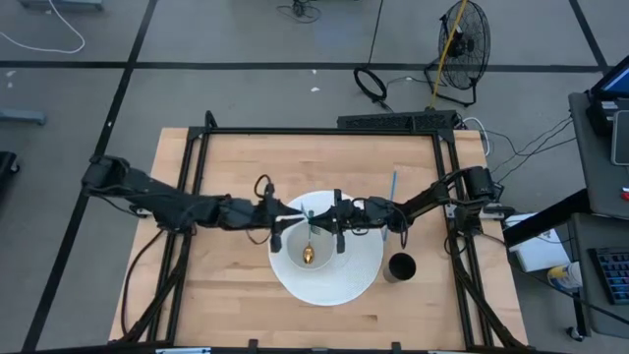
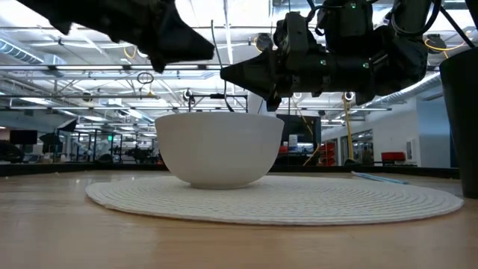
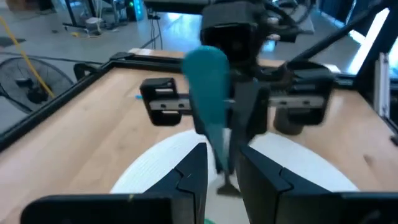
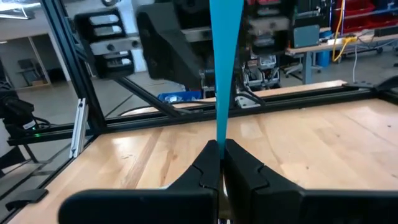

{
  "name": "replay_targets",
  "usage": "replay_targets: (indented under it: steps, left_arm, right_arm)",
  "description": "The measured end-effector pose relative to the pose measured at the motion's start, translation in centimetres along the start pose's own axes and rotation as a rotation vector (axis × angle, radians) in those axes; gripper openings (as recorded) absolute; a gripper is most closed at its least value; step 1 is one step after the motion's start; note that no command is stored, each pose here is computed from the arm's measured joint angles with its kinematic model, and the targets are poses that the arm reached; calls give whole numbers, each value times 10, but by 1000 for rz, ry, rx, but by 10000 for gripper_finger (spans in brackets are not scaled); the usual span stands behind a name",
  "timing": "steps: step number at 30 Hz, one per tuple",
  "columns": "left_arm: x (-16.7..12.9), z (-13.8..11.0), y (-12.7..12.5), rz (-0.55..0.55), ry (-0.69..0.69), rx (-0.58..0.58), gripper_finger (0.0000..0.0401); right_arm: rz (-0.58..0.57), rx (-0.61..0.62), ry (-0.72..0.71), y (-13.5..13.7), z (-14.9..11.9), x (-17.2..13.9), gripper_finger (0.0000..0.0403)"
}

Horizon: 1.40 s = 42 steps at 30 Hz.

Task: Pick & Place Utensil
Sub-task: Put the blue fork into the white bowl on the white mat

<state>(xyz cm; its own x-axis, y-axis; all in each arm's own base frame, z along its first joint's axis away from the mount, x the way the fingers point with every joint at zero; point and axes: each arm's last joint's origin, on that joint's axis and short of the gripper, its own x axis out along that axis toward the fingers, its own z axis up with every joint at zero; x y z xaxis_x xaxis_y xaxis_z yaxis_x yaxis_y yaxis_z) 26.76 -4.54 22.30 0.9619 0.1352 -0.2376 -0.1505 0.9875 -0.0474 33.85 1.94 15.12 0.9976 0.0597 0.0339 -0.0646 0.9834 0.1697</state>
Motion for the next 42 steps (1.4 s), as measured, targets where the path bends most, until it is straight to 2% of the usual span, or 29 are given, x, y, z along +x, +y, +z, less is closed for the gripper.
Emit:
replay_targets:
  steps: [8,13,23,26,31,42]
  left_arm:
    - [17,-2,9,-6,-64,-59,88]
    - [17,-2,10,15,-75,-68,88]
    - [17,-1,11,76,-84,-83,87]
    - [17,-1,11,79,-85,-71,70]
    - [17,-1,11,77,-87,-54,10]
    - [17,-1,11,71,-86,-37,7]
  right_arm:
    - [-10,-27,-1,-1,0,0,0]
    - [-57,-41,-7,-3,0,0,0]
    - [-68,-57,-6,-4,0,0,0]
    - [-87,-61,-7,-4,0,0,0]
    - [-94,-79,-5,-5,0,0,0]
    - [-92,-80,-5,-5,0,0,2]
